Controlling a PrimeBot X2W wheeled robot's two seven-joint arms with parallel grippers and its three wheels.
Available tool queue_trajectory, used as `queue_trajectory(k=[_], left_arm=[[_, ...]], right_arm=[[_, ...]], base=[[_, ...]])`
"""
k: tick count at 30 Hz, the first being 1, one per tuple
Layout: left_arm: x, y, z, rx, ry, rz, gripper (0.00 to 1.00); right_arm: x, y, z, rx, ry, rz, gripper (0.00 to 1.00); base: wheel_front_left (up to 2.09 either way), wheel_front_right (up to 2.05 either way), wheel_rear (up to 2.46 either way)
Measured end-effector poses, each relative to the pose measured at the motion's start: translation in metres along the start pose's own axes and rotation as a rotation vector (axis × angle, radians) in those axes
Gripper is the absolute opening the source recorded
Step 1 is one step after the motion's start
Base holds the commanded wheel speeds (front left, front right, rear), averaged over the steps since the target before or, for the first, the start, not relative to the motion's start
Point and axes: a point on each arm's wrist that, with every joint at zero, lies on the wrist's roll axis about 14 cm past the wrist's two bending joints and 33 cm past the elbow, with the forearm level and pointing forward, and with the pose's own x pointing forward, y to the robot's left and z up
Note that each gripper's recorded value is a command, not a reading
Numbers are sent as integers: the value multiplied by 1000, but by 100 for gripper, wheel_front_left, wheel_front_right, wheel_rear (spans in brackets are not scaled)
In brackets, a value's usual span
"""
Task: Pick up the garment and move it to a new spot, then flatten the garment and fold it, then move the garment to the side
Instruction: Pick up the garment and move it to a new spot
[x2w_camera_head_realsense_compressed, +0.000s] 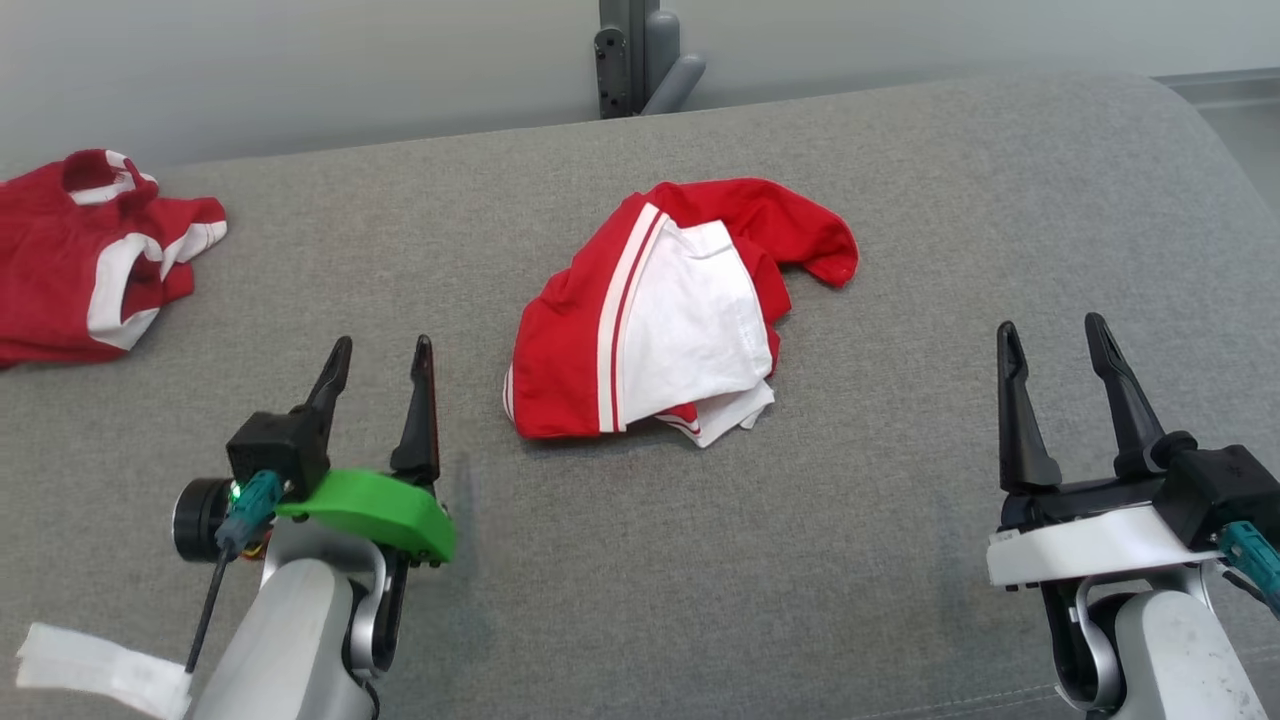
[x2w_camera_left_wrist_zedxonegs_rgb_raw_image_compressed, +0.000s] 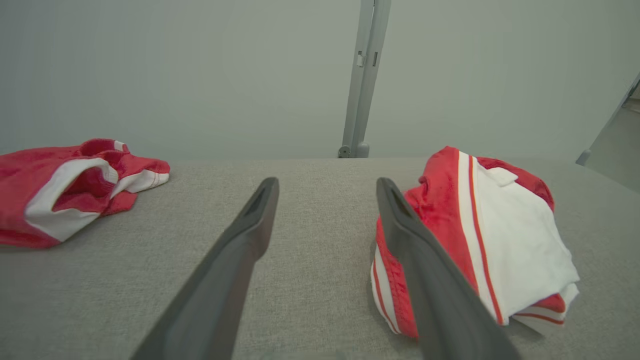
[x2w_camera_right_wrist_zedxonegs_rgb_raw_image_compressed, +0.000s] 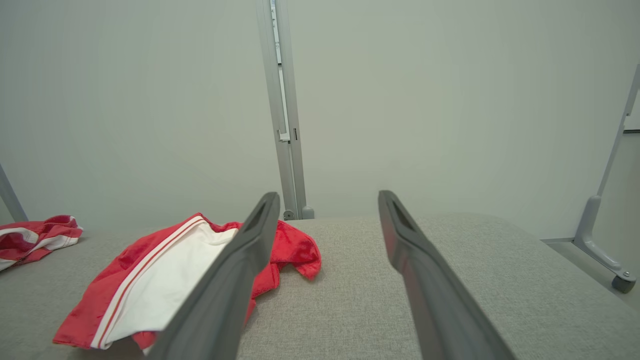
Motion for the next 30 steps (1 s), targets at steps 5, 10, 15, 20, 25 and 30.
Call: queue_trajectory(k=[5,10,15,20,25,30], left_arm=[[-28,22,6,4,-35,91,100],[-52,39,16,11,-80,166,100],[-73,44,5,-1,-57,204,100],[-88,45,-6,1,-29,218,100],[-94,50,-6,5,-28,231,100],[-96,51,-6,6,-29,237,100]], right_arm=[[-3,4,1,6,0,10,100],[-5,12,1,17,2,30,100],[-9,16,-4,25,21,42,100],[-16,19,-13,36,50,44,100],[-20,21,-17,40,66,50,100],[-21,23,-17,43,68,54,100]], base=[[0,0,0],[0,0,0],[0,0,0],[0,0,0],[0,0,0],[0,0,0]])
